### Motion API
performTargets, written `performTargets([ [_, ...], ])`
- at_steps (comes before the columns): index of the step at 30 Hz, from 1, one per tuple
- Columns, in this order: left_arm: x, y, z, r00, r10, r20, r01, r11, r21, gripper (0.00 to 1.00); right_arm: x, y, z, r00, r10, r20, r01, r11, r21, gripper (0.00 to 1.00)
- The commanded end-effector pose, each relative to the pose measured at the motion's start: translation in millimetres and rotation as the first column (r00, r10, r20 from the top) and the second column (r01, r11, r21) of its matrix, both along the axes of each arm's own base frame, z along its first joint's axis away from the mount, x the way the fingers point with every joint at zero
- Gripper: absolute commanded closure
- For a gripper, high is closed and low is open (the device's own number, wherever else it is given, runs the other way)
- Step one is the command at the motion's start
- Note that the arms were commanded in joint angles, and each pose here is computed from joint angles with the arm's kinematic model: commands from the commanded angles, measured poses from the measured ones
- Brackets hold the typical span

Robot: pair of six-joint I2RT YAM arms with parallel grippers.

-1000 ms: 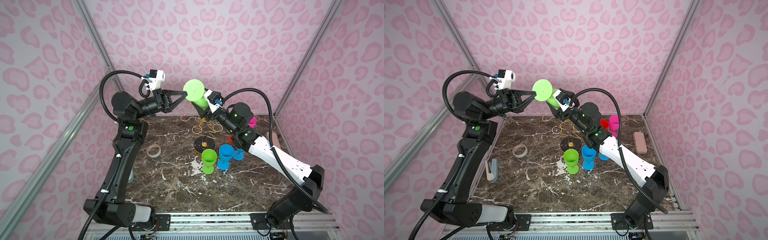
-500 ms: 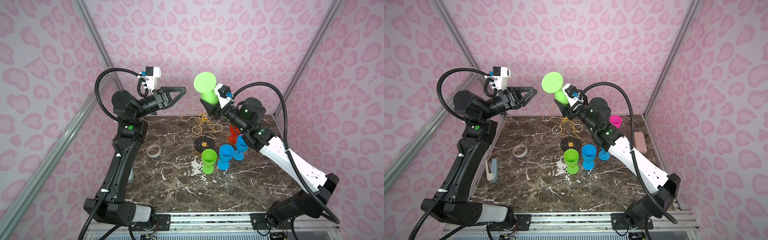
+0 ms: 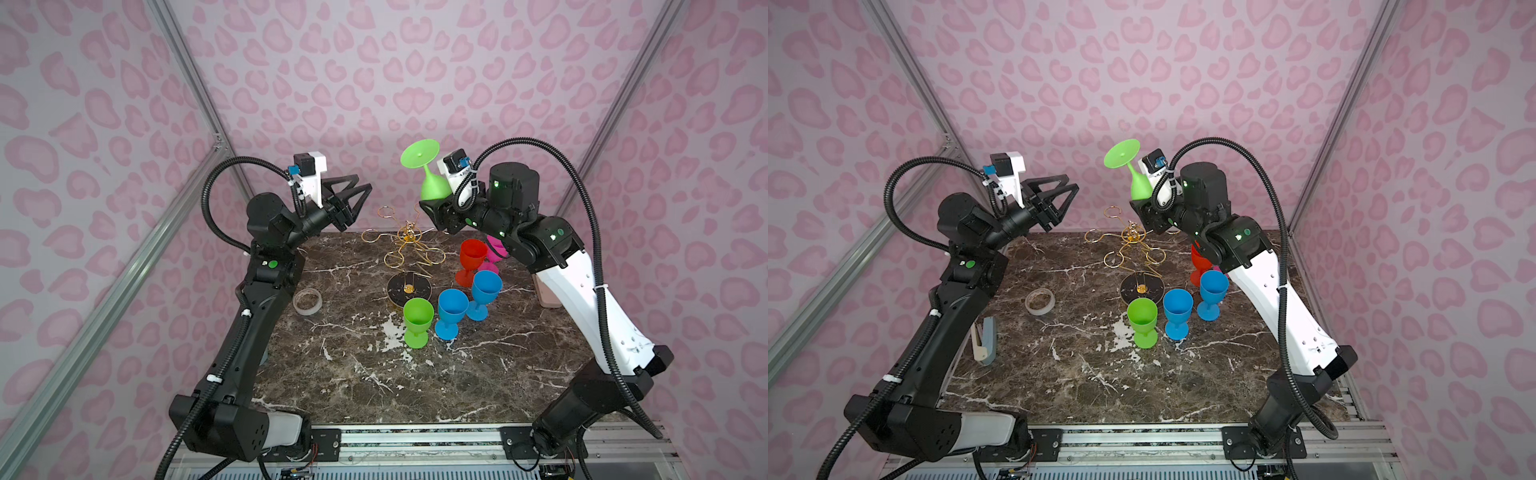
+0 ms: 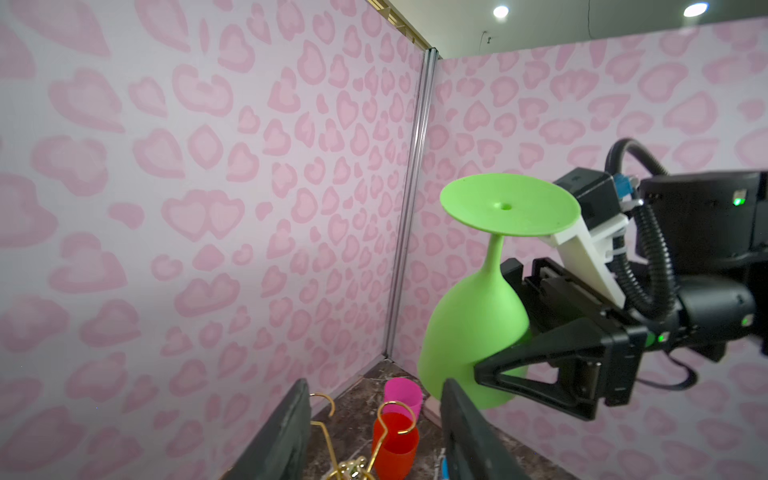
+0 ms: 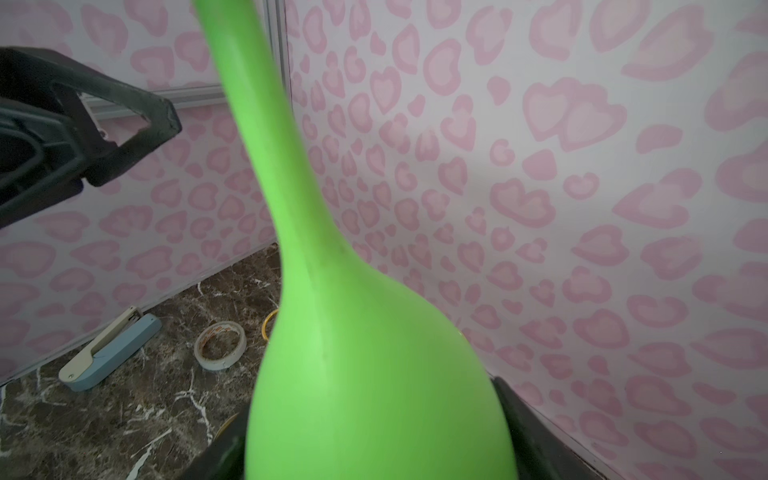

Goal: Take the wine glass off the wine glass rack
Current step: 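Tilt the green glass with the right gripper while the left closes on its base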

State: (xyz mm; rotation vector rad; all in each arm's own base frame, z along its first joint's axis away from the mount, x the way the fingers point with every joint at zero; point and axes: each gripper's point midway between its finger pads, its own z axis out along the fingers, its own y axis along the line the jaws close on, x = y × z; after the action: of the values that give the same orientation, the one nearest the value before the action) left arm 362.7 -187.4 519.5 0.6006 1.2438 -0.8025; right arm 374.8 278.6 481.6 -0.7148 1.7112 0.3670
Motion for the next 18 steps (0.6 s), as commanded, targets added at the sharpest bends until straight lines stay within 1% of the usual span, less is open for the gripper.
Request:
performTargets([
  [1,-9.6,-4.9,1.9,0.920,0.078,0.383,-0.168,0.964,0.206,0.51,-9.6,-3.9,-27.3,0.993,0.002,-0.118,-0.009,0.998,-0.066,0.32],
  [3,-11.2,-10.3,-2.8,0.886,0.070,0.459,-0.211,0.942,0.263,0.51,-12.5,-3.1,-32.4,0.990,0.005,-0.138,-0.016,0.997,-0.081,0.32],
  [5,-9.3,-10.4,-1.4,0.865,0.074,0.496,-0.240,0.930,0.280,0.51,-15.3,-2.1,-38.3,0.988,0.005,-0.156,-0.020,0.995,-0.096,0.32],
  [9,-11.4,-14.9,-2.6,0.808,0.029,0.589,-0.270,0.907,0.325,0.51,-19.4,1.1,-49.6,0.981,0.008,-0.193,-0.033,0.992,-0.125,0.33],
  [11,-11.0,-18.4,-3.2,0.792,0.004,0.611,-0.267,0.902,0.341,0.51,-21.3,4.4,-53.6,0.978,0.013,-0.208,-0.042,0.990,-0.136,0.32],
  [13,-12.5,-24.0,-7.4,0.778,-0.045,0.627,-0.246,0.896,0.370,0.51,-23.7,8.7,-56.5,0.976,0.020,-0.217,-0.053,0.988,-0.147,0.32],
  [18,-18.3,-32.3,-17.3,0.760,-0.125,0.637,-0.197,0.891,0.409,0.52,-26.0,17.2,-65.0,0.970,0.036,-0.242,-0.078,0.983,-0.166,0.32],
])
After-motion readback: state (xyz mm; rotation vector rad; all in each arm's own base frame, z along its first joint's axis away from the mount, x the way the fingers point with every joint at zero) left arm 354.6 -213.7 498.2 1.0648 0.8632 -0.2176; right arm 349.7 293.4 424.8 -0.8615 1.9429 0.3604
